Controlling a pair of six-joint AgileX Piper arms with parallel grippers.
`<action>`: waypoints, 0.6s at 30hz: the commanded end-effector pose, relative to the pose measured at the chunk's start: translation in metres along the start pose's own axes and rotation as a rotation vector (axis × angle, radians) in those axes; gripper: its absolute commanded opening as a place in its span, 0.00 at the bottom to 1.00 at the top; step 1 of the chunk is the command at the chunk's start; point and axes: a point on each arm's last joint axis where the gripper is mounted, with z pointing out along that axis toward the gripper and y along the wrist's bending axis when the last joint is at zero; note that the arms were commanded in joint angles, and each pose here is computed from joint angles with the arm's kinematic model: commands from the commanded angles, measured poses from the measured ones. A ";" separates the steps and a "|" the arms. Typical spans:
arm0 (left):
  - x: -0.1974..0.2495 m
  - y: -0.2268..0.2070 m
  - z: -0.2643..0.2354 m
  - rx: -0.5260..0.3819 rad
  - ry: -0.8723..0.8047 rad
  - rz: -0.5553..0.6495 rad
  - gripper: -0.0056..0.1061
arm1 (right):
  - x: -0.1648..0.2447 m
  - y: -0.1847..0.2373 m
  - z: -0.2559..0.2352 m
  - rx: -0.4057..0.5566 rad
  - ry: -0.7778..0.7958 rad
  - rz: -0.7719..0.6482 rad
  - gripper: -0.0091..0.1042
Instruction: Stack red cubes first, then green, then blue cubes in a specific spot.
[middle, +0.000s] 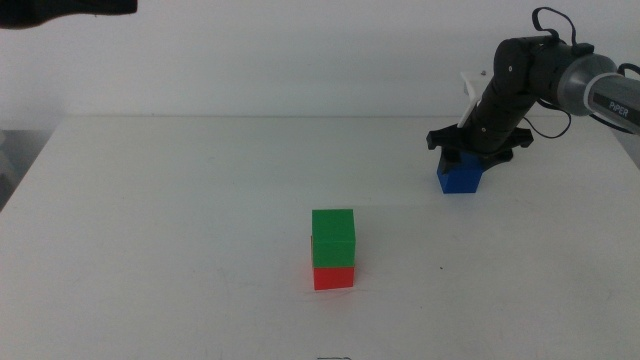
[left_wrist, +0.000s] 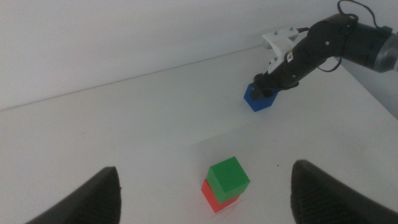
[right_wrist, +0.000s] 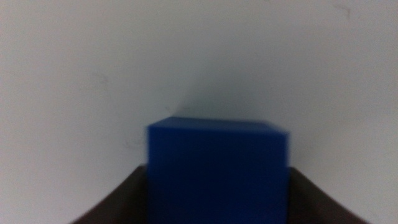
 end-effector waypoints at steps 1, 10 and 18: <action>-0.010 -0.002 -0.010 0.013 -0.105 0.000 0.89 | -0.016 0.002 -0.045 -0.011 -0.132 -0.018 0.17; -0.010 -0.002 -0.010 0.011 -0.105 0.001 0.89 | 0.019 0.016 -0.113 0.064 -0.161 -0.029 0.07; -0.010 -0.001 -0.009 0.004 -0.102 0.004 0.89 | 0.086 0.058 -0.186 0.039 -0.300 0.038 0.07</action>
